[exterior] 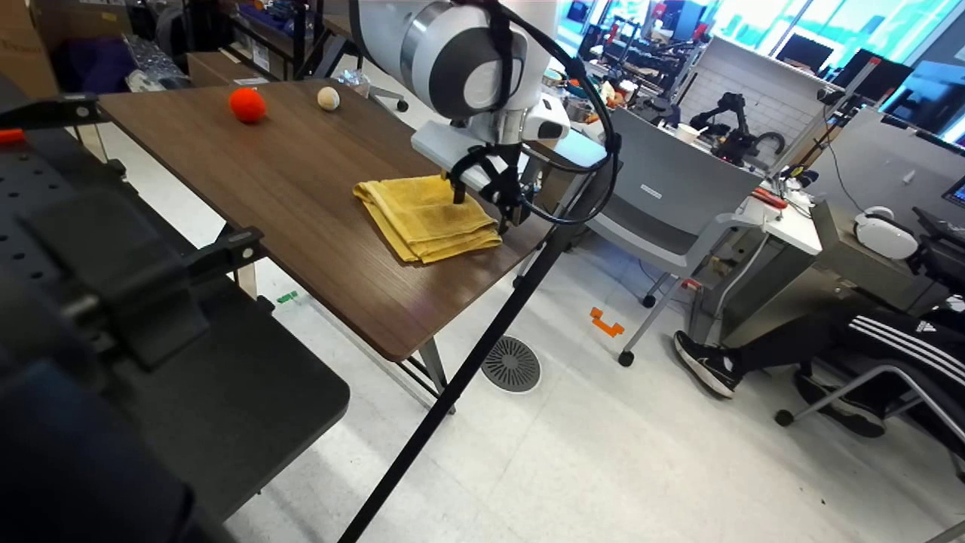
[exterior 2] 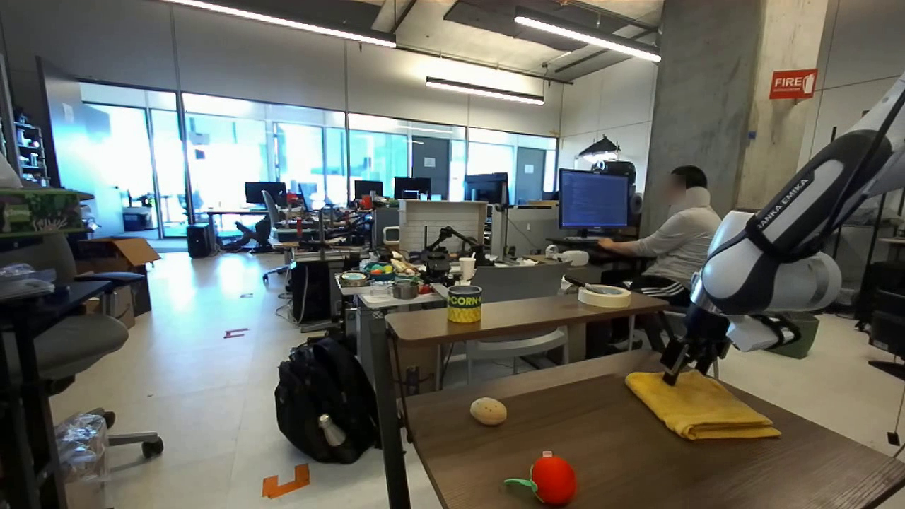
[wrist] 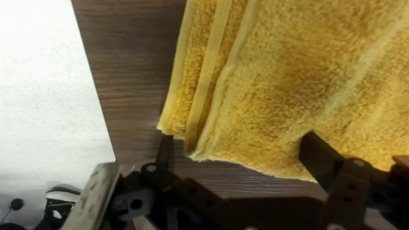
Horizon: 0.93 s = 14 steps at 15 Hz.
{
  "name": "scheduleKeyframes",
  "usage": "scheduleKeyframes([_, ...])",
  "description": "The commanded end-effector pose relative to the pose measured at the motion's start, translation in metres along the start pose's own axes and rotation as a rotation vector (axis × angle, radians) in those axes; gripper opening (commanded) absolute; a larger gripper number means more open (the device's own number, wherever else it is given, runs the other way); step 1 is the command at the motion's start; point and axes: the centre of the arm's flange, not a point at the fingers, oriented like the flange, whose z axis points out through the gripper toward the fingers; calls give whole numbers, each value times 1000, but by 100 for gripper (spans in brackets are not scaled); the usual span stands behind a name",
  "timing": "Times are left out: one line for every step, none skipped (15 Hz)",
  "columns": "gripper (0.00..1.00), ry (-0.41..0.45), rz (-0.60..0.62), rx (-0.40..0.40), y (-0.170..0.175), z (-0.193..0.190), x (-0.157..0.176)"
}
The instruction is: Move the potato to the left, wipe the table with the yellow towel, move the red plush toy to the left, wipe the right side of the table with the towel, move the potato and red toy to the right, wipe the left side of the table
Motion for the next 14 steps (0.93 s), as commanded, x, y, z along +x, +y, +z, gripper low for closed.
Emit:
scheduleKeyframes([100, -13, 35, -2, -20, 26, 26])
scheduleKeyframes([100, -7, 24, -17, -31, 17, 26])
scheduleKeyframes([100, 12, 9, -26, -40, 8, 25])
scheduleKeyframes([100, 42, -12, -42, -51, -8, 24])
scheduleKeyframes([100, 71, -33, -59, -62, -23, 22])
scheduleKeyframes([100, 104, -52, -80, -72, -41, 17])
scheduleKeyframes([100, 129, -63, -99, -81, -54, 13])
scheduleKeyframes([100, 142, -78, -118, -89, -68, 7])
scheduleKeyframes([100, 138, -88, -134, -96, -80, 0])
scheduleKeyframes([100, 119, -100, -149, -99, -85, -7])
scheduleKeyframes([100, 98, -99, -169, -101, -88, -13])
scheduleKeyframes([100, 71, -101, -185, -102, -91, -19])
scheduleKeyframes([100, 32, -107, -191, -100, -88, -25])
scheduleKeyframes([100, -5, -119, -192, -100, -86, -31])
